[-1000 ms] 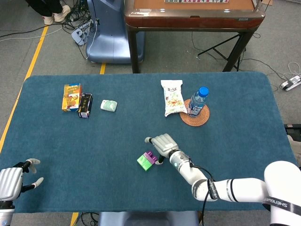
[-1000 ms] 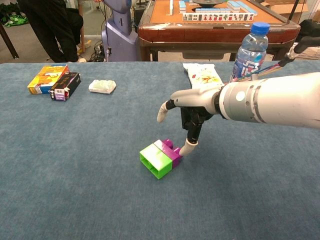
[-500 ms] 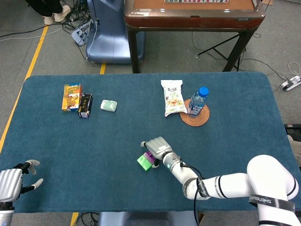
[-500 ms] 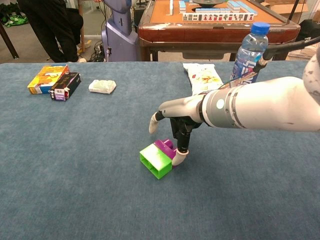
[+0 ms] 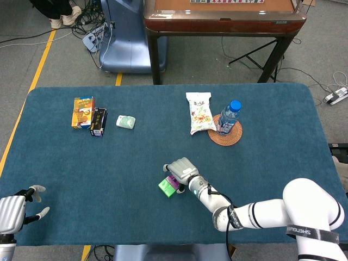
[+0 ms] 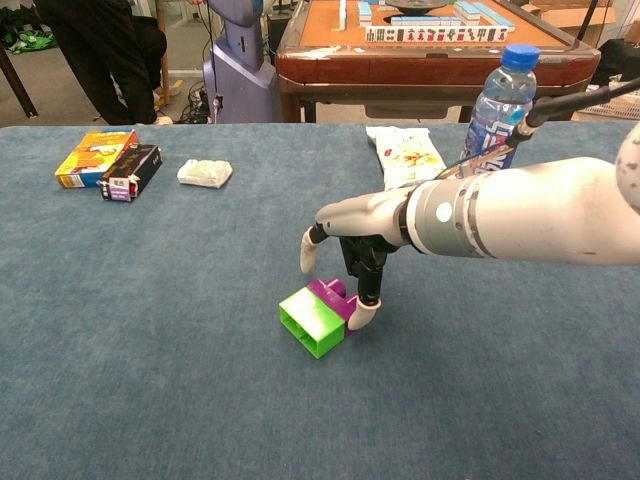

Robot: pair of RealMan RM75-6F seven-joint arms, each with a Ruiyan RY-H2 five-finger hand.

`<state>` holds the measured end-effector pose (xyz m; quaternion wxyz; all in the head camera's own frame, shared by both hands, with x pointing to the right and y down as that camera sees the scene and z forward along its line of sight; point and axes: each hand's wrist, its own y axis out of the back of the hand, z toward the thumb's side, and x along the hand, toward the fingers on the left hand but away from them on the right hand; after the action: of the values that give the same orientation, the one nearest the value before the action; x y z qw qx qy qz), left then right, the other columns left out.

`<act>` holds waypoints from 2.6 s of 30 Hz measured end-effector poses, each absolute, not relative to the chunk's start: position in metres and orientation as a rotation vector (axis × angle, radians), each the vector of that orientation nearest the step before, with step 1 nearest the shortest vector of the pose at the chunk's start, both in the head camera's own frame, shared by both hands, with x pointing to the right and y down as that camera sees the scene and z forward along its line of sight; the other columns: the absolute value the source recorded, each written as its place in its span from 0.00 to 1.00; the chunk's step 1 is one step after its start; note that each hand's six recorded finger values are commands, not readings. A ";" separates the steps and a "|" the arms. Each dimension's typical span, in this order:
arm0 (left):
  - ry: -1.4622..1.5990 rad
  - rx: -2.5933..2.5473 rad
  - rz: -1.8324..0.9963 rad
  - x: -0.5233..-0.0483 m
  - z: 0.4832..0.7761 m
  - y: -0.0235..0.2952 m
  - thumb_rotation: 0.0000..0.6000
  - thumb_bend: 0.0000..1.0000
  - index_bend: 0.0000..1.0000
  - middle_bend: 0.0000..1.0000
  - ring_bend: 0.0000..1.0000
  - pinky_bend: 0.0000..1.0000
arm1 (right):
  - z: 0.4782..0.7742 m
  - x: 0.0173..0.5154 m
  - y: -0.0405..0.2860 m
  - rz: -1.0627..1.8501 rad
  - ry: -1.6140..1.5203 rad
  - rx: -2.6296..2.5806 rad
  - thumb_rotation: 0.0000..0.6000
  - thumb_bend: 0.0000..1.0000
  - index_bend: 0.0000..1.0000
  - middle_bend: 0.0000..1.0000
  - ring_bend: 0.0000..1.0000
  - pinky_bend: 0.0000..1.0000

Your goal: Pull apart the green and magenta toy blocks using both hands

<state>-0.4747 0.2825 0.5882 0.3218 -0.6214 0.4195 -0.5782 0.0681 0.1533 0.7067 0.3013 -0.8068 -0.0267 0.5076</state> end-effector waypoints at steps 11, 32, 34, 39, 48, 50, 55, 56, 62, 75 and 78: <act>1.092 -1.639 -1.523 -0.471 0.590 0.284 1.00 0.05 0.48 0.56 0.55 0.73 | 0.710 0.071 0.154 1.278 -0.046 -2.090 1.00 0.00 0.27 1.00 1.00 1.00; 1.087 -1.642 -1.531 -0.470 0.591 0.285 1.00 0.05 0.48 0.56 0.55 0.73 | 0.712 0.066 0.159 1.231 -0.037 -2.105 1.00 0.00 0.32 1.00 1.00 1.00; 1.087 -1.642 -1.531 -0.470 0.591 0.285 1.00 0.05 0.48 0.56 0.55 0.73 | 0.711 0.066 0.160 1.225 -0.037 -2.107 1.00 0.00 0.33 1.00 1.00 1.00; 1.084 -1.645 -1.531 -0.469 0.592 0.285 1.00 0.05 0.48 0.56 0.55 0.73 | 0.709 0.066 0.160 1.215 -0.039 -2.106 1.00 0.00 0.37 1.00 1.00 1.00; 1.083 -1.651 -1.526 -0.466 0.593 0.285 1.00 0.05 0.48 0.56 0.55 0.73 | 0.709 0.069 0.160 1.214 -0.040 -2.097 1.00 0.00 0.42 1.00 1.00 1.00; 1.083 -1.652 -1.528 -0.466 0.594 0.285 1.00 0.05 0.48 0.56 0.55 0.73 | 0.709 0.069 0.160 1.214 -0.041 -2.096 1.00 0.00 0.44 1.00 1.00 1.00; 1.083 -1.653 -1.527 -0.465 0.594 0.285 1.00 0.05 0.48 0.56 0.54 0.73 | 0.708 0.069 0.160 1.202 -0.054 -2.098 1.00 0.00 0.50 1.00 1.00 1.00; 1.084 -1.653 -1.526 -0.465 0.594 0.284 1.00 0.05 0.48 0.56 0.54 0.73 | 0.707 0.069 0.160 1.200 -0.058 -2.101 1.00 0.00 0.51 1.00 1.00 1.00; 1.103 -1.649 -1.500 -0.463 0.590 0.277 1.00 0.05 0.44 0.56 0.55 0.73 | 0.699 0.072 0.156 1.183 -0.104 -2.131 1.00 0.00 0.55 1.00 1.00 1.00; 1.185 -1.756 -1.369 -0.428 0.579 0.227 1.00 0.05 0.36 0.90 0.85 1.00 | 0.665 0.091 0.124 1.162 -0.295 -2.158 1.00 0.00 0.57 1.00 1.00 1.00; 1.176 -1.795 -1.351 -0.413 0.578 0.211 1.00 0.03 0.33 0.99 0.91 1.00 | 0.655 0.093 0.116 1.154 -0.336 -2.157 1.00 0.00 0.57 1.00 1.00 1.00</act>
<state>-0.4132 0.2107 0.5785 0.2984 -0.6756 0.4427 -0.5085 0.0928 0.1163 0.6546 0.3301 -0.8245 -0.1284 0.4413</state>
